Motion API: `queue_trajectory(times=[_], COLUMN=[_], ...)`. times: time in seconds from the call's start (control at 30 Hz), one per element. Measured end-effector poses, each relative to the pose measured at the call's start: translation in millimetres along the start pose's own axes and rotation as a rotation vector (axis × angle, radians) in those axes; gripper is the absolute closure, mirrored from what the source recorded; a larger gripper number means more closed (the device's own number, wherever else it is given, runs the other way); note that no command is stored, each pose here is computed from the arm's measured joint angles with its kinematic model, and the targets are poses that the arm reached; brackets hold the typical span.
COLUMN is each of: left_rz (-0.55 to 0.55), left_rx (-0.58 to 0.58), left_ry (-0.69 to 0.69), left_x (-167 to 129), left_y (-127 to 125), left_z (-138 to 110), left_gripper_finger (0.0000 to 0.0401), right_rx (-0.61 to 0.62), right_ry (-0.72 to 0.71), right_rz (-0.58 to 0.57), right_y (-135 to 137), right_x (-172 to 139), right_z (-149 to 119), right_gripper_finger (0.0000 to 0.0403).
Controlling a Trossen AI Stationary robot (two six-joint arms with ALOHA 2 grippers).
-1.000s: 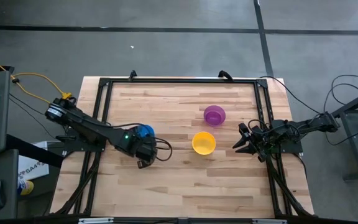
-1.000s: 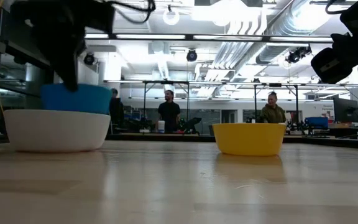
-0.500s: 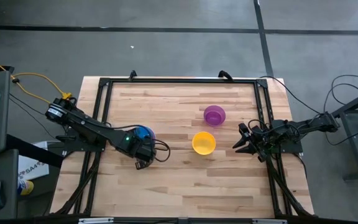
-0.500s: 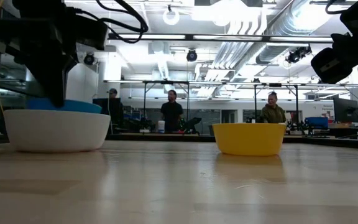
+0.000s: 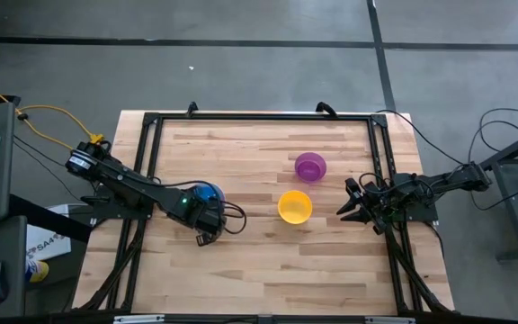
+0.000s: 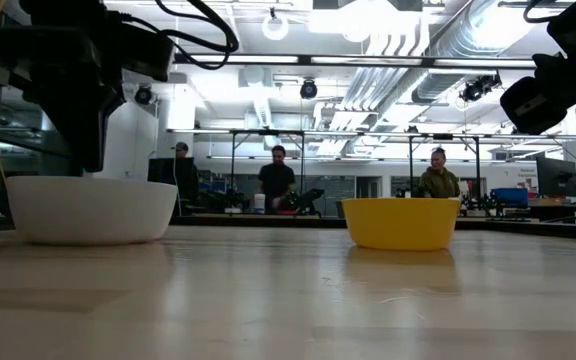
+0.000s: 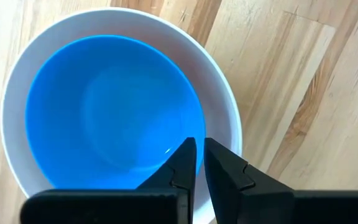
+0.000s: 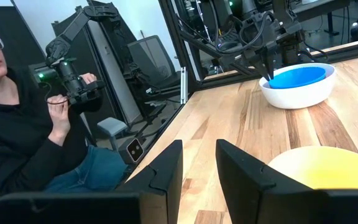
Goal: Nest bowls inside each other
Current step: Stack the blue bowl on the pink bowl, then stack the violet bowl on the blue bowl
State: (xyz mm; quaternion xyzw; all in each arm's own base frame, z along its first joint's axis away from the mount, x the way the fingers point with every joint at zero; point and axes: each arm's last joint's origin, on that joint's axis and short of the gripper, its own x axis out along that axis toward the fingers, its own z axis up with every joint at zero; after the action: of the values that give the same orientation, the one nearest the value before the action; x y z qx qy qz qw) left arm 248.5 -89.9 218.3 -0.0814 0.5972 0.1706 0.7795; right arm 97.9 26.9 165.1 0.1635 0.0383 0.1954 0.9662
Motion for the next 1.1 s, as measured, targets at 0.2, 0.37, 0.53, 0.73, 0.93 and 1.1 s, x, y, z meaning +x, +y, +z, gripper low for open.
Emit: queue_trajectory(times=[0.2, 0.37, 0.53, 0.73, 0.93, 1.1], left_rz=[0.0, -0.008, -0.01, -0.016, -0.021, -0.036], left_rx=[-0.003, -0.022, -0.046, -0.062, -0.06, -0.07], left_ry=[0.0, -0.043, -0.094, -0.134, -0.153, -0.185], left_x=[0.0, -12.0, -25.1, -35.3, -38.2, -44.7], left_y=[0.1, 5.7, 13.2, 19.0, 20.2, 23.3], left_z=[0.0, -1.0, -3.1, -5.1, -5.0, -5.7], left_gripper_finger=[0.0368, 0.0367, 0.0367, 0.0368, 0.0368, 0.0368], right_rx=[0.0, 0.0, 0.0, 0.0, 0.0, 0.0], right_ry=[0.0, 0.0, 0.0, 0.0, 0.0, -0.001], right_rz=[-0.001, -0.001, -0.001, -0.002, -0.001, -0.002], right_y=[0.0, -0.1, 0.0, -0.1, 0.0, -0.1], right_x=[0.0, 0.0, 0.0, 0.0, 0.0, 0.0], right_z=[0.0, 0.0, 0.0, 0.0, 0.0, 0.0], right_gripper_finger=[0.0312, 0.0312, 0.0312, 0.0312, 0.0312, 0.0312])
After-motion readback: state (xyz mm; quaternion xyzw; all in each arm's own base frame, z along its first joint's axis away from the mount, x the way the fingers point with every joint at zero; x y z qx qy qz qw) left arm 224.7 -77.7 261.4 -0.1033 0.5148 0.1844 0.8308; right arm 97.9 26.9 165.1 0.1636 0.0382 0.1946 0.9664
